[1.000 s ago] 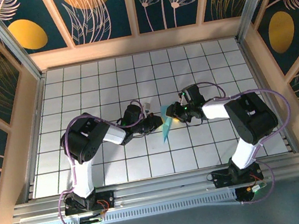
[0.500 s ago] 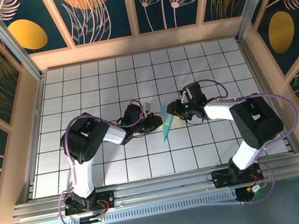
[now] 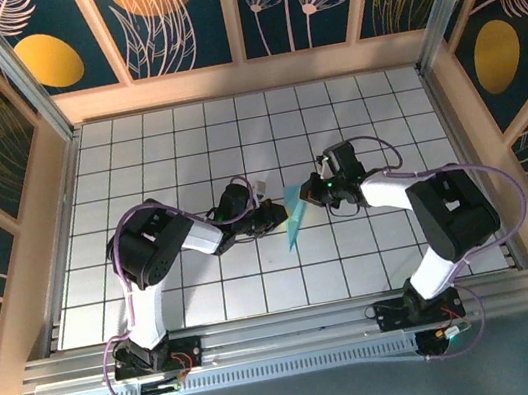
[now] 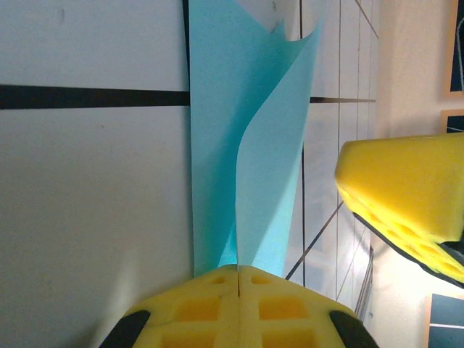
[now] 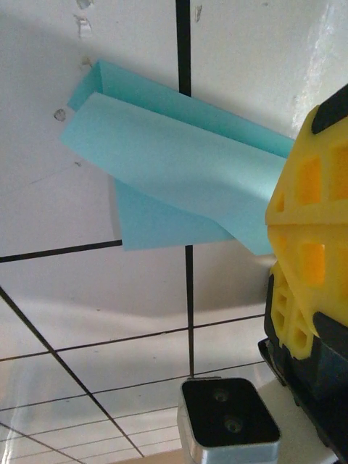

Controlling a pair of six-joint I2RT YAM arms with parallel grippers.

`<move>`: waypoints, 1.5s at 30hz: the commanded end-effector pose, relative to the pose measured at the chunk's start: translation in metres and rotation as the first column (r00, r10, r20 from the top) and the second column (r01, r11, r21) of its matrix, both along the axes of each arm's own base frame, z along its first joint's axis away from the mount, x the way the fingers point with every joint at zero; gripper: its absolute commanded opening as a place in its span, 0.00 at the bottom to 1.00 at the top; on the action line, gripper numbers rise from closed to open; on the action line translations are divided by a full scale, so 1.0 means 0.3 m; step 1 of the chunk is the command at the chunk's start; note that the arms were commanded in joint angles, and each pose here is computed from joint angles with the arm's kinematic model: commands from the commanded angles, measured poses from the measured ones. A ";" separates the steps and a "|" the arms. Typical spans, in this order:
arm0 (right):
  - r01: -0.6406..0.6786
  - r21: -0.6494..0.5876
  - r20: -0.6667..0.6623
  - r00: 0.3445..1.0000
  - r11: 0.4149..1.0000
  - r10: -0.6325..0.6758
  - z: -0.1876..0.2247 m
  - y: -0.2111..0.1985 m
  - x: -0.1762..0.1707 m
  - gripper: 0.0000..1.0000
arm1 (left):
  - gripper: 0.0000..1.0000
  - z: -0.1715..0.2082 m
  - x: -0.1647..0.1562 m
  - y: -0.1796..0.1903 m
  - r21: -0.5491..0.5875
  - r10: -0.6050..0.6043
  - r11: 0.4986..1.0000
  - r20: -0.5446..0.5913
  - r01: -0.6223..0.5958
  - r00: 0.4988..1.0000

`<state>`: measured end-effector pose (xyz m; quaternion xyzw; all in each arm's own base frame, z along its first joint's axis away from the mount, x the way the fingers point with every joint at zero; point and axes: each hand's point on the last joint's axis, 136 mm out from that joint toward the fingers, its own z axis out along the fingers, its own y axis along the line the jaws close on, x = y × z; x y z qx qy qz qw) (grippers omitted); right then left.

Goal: Fold a paper plane with a square sheet of paper (fold left side to right side)
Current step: Fold the wing for the fifth time at the center of the table.

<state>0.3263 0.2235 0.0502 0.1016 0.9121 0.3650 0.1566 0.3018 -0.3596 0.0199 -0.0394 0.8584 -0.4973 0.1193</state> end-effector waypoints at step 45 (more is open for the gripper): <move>-0.023 -0.094 -0.125 0.992 0.995 0.011 -0.205 -0.046 -0.098 0.00 | 0.21 0.151 0.005 0.110 0.191 0.047 0.980 0.075 -0.061 0.996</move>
